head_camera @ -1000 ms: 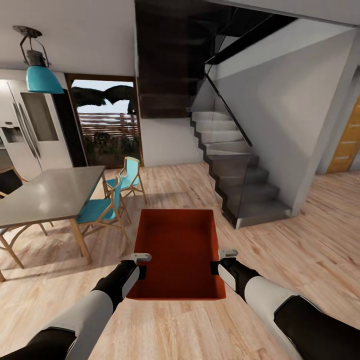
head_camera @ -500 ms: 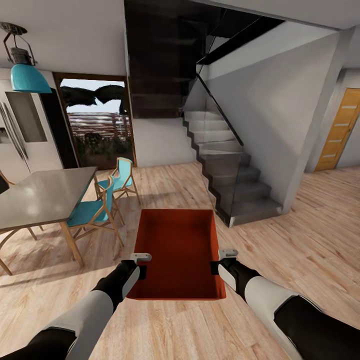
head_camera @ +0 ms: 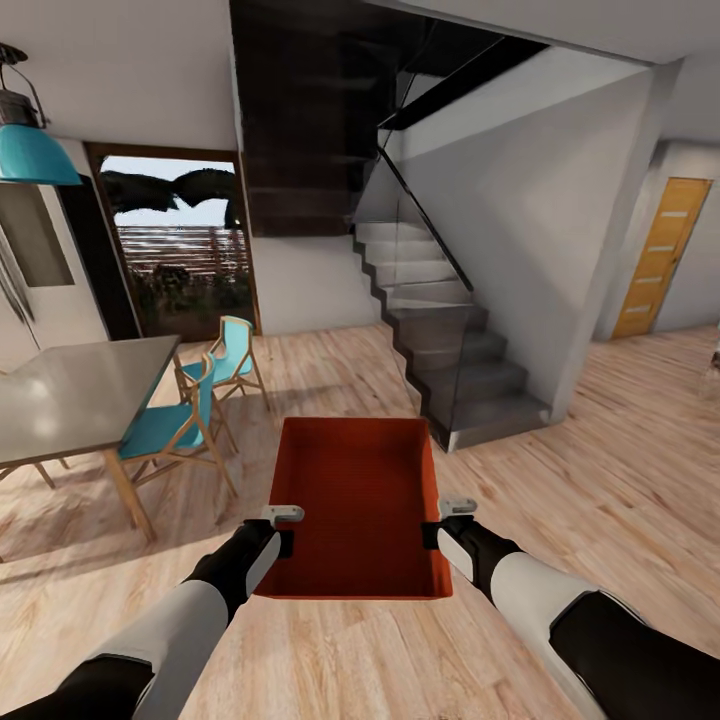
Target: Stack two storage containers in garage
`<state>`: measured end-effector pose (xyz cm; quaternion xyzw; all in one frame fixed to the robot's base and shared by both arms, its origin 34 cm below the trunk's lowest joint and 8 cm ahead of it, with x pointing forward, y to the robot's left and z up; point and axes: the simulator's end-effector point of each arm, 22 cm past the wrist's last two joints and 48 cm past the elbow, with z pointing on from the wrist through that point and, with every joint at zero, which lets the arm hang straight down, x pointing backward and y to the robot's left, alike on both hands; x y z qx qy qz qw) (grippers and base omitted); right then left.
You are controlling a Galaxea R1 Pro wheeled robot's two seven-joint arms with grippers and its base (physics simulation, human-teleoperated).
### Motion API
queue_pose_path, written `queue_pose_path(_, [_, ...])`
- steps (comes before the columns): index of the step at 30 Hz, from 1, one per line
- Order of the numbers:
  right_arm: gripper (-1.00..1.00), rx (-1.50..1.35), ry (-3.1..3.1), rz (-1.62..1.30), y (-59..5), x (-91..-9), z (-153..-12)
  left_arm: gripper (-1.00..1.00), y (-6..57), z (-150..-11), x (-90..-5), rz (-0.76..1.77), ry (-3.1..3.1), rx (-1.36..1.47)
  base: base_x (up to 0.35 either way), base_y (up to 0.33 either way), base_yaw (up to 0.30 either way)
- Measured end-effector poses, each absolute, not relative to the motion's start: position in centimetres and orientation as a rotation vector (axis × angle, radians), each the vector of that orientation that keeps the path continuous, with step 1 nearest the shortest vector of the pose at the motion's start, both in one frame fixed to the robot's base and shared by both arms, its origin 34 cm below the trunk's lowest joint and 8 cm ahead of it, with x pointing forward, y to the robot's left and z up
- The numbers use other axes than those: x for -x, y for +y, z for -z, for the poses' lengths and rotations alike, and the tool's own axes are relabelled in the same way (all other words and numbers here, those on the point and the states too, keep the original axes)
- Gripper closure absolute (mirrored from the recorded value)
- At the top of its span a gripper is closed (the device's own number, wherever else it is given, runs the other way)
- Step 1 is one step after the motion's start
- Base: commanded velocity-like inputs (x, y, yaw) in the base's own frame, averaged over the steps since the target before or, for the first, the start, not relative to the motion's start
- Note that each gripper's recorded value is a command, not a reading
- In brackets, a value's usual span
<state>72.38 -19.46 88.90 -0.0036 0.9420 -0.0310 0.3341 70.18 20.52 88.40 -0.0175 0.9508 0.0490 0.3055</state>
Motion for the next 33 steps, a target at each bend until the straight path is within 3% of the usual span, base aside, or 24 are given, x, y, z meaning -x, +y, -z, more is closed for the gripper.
queue_pose_path(33, [1.0,0.011,2.459,0.082,-19.41,-72.38,-88.91,1.0,20.58,-88.37,-70.16,-0.129,2.517,0.048,0.0,0.0,-0.27])
